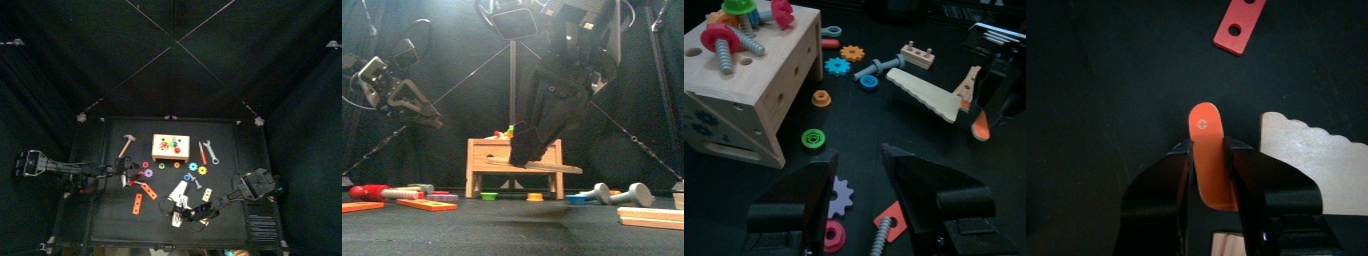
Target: Place saw to the top left
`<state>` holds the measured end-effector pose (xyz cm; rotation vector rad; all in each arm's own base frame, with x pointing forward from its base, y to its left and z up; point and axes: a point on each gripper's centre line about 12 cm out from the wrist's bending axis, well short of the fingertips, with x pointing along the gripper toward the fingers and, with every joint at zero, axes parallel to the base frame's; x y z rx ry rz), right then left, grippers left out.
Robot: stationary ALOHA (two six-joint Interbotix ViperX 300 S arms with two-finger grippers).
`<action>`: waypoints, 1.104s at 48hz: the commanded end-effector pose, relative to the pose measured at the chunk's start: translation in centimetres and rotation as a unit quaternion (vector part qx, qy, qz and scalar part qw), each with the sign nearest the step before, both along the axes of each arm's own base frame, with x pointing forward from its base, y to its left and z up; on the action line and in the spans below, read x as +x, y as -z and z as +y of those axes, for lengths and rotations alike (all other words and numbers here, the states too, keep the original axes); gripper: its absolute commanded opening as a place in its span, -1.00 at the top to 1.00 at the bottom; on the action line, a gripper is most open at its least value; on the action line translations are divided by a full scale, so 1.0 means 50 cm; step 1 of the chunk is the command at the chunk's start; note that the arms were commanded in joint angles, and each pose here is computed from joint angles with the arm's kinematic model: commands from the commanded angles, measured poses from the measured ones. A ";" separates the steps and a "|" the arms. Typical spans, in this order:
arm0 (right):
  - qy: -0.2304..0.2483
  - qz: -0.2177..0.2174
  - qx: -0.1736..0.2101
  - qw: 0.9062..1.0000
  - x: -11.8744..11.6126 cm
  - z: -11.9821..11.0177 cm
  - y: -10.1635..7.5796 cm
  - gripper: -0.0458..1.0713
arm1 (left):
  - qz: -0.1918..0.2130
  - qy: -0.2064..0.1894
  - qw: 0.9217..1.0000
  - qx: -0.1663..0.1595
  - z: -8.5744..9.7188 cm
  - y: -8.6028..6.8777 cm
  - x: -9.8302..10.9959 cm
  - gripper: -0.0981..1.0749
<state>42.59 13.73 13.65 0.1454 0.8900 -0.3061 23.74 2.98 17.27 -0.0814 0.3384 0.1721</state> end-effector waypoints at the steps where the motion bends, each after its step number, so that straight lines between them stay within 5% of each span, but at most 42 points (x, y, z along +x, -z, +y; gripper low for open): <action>1: 0.009 -0.037 0.014 0.999 0.013 -0.009 -0.069 -0.01 | -0.010 -0.003 1.000 0.003 0.004 -0.009 0.005 -0.54; 15: 0.083 -0.029 -0.038 0.995 -0.034 -0.068 -0.149 -0.01 | -0.017 -0.010 1.000 0.003 0.010 -0.015 -0.002 -0.54; 29: 0.155 0.012 -0.036 0.987 -0.077 -0.114 -0.154 0.00 | -0.043 -0.012 0.999 0.002 0.007 -0.032 -0.026 -0.54; 39: 0.109 -0.028 -0.041 0.993 -0.043 -0.115 -0.156 0.00 | -0.041 -0.012 0.999 0.002 0.007 -0.030 -0.037 -0.54; 46: 0.055 -0.059 -0.026 0.996 -0.007 -0.114 -0.154 0.00 | 0.017 -0.003 1.000 -0.010 -0.001 0.002 -0.058 -0.54; 53: 0.021 -0.068 -0.038 0.997 0.028 -0.143 -0.151 0.00 | 0.038 -0.002 0.999 -0.018 -0.002 0.002 -0.067 -0.54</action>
